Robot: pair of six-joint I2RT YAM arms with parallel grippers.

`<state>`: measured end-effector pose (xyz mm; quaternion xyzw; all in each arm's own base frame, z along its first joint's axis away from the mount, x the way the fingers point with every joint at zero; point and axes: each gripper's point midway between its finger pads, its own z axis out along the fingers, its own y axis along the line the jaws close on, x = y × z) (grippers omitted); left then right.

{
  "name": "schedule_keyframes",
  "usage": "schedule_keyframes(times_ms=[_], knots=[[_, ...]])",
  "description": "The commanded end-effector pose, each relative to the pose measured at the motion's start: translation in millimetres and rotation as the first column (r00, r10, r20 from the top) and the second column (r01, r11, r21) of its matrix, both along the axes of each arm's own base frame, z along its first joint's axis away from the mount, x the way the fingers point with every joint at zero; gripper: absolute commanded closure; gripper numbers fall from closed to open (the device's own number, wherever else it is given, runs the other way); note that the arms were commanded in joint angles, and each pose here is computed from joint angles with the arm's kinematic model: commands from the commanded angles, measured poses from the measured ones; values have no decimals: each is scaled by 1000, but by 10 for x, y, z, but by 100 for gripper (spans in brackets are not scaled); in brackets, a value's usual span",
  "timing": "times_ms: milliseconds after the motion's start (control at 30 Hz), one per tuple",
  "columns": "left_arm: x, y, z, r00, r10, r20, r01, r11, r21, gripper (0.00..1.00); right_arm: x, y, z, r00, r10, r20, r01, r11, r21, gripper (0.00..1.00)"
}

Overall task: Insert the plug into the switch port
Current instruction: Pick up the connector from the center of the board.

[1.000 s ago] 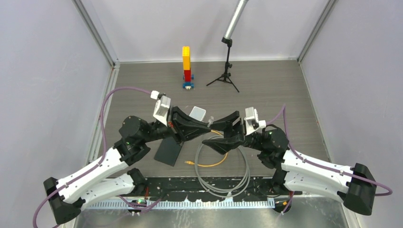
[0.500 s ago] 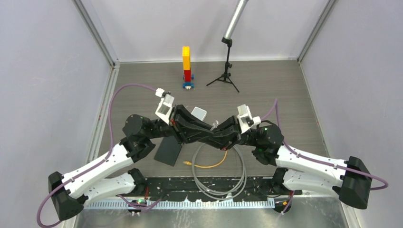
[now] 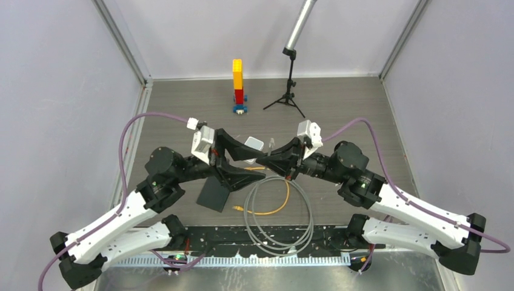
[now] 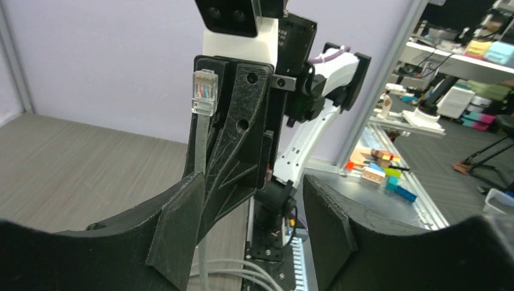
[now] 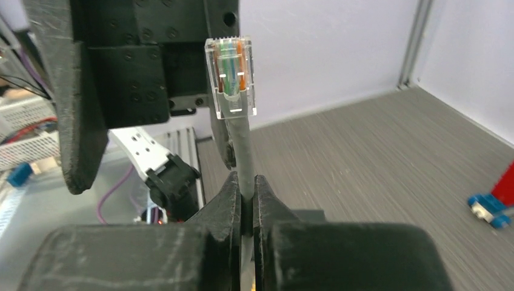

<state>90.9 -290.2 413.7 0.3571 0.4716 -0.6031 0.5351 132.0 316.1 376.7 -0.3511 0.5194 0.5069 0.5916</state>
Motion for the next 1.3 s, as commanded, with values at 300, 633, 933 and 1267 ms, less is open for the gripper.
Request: schedule_keyframes(times_ms=[300,633,933,1267], knots=[[141,13,30,996,85,35,-86,996,20,38,152,-57,-149,988,-151,-1,147,961,-236,100],[-7,141,179,995,63,72,-63,998,0,39,-224,-259,383,999,-16,34,22,987,-162,100],[-114,247,305,992,53,118,-50,998,-23,38,-627,-392,710,986,150,78,-143,986,-85,99],[-152,257,341,990,39,133,-35,999,-33,39,-885,-495,909,961,249,118,-250,968,-12,100]])
